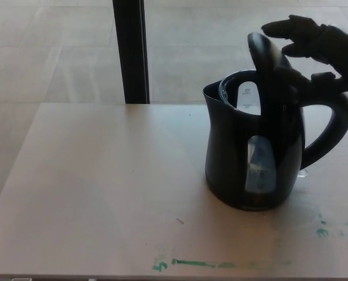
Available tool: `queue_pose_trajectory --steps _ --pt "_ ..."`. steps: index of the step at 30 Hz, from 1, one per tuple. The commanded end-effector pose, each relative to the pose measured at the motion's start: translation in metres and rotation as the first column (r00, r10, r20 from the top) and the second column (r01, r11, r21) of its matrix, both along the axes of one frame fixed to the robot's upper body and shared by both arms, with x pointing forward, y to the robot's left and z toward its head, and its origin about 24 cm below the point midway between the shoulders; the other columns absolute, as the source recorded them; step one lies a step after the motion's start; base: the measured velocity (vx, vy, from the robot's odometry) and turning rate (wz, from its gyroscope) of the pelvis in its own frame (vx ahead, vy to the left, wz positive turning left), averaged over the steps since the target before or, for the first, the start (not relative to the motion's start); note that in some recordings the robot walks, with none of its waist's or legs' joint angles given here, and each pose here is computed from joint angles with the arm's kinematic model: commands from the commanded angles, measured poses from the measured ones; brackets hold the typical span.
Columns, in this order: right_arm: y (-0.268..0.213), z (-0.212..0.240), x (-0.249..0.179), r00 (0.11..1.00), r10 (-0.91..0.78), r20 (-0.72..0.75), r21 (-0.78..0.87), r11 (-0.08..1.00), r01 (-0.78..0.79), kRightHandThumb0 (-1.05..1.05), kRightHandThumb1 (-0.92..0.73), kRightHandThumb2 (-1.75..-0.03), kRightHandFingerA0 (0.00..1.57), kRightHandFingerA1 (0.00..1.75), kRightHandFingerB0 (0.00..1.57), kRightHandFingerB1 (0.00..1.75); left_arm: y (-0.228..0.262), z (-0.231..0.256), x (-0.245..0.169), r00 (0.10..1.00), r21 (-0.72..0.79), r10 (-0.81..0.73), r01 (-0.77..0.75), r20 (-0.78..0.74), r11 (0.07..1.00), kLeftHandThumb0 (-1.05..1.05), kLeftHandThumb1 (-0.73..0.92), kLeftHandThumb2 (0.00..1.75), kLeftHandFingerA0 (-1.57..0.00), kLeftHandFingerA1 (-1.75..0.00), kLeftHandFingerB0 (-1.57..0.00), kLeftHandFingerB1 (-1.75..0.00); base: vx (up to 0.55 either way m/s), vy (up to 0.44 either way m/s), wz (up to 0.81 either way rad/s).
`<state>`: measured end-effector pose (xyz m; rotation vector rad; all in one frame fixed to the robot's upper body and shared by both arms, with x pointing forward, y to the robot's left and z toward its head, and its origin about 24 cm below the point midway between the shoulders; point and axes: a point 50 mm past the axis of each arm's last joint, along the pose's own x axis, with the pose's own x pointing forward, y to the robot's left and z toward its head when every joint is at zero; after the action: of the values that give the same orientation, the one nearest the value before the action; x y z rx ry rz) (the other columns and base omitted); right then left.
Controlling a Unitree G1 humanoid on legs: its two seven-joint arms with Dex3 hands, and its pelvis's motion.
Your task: The robot uses its right hand to push down on the lid of a kettle kept in the middle of the desk to close it
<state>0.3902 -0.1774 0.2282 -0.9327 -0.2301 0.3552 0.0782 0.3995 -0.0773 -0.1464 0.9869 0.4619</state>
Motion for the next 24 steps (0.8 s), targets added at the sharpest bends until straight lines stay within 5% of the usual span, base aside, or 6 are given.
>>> queue_pose_trajectory --steps 1,4,5,15,16,24 --pt "0.016 -0.004 0.007 1.0 0.027 0.002 -0.197 0.98 -0.026 -0.39 -0.37 -1.03 0.01 0.51 0.0 0.49 0.007 0.005 -0.006 1.0 0.009 0.014 -0.014 -0.012 1.0 -0.66 0.66 0.6 -0.52 -0.52 -0.39 -0.36 0.0 0.0 0.0" --pt "0.027 -0.006 0.007 0.997 0.075 0.02 -0.259 0.963 -0.067 -0.88 -0.86 -0.68 0.15 0.43 0.16 0.32 0.007 0.005 -0.007 1.0 -0.02 0.021 -0.021 0.014 1.0 -0.64 0.66 0.59 -0.52 -0.57 -0.4 -0.39 0.0 0.0 0.0" --pt "0.03 -0.007 0.007 0.996 0.082 0.017 -0.266 0.961 -0.075 -0.89 -0.86 -0.67 0.16 0.43 0.18 0.32 0.007 0.005 -0.007 1.0 -0.016 0.011 -0.01 0.005 1.0 -0.66 0.52 0.9 -0.48 -0.63 -0.33 -0.51 0.0 0.0 0.0" --pt "0.07 -0.026 0.002 0.983 0.17 -0.073 -0.494 0.85 -0.184 -0.86 -0.81 -0.66 0.17 0.4 0.19 0.31 0.007 0.005 -0.005 1.0 0.014 -0.015 0.015 -0.021 1.0 -0.75 0.57 0.91 -0.49 -0.6 -0.31 -0.48 0.0 0.0 0.0" --pt "0.073 -0.033 0.0 0.982 0.177 -0.063 -0.52 0.834 -0.183 -0.85 -0.81 -0.65 0.2 0.4 0.22 0.32 0.008 0.005 -0.005 1.0 0.017 0.003 -0.002 -0.013 1.0 -0.67 0.66 0.6 -0.54 -0.52 -0.37 -0.36 0.0 0.0 0.0" --pt "0.073 -0.109 -0.013 0.966 0.132 -0.222 -0.656 0.713 -0.248 -0.9 -0.84 -0.66 0.23 0.45 0.25 0.31 0.008 0.006 -0.002 1.0 0.0 0.027 -0.027 0.006 1.0 -0.68 0.55 0.9 -0.48 -0.62 -0.34 -0.5 0.0 0.0 0.0"
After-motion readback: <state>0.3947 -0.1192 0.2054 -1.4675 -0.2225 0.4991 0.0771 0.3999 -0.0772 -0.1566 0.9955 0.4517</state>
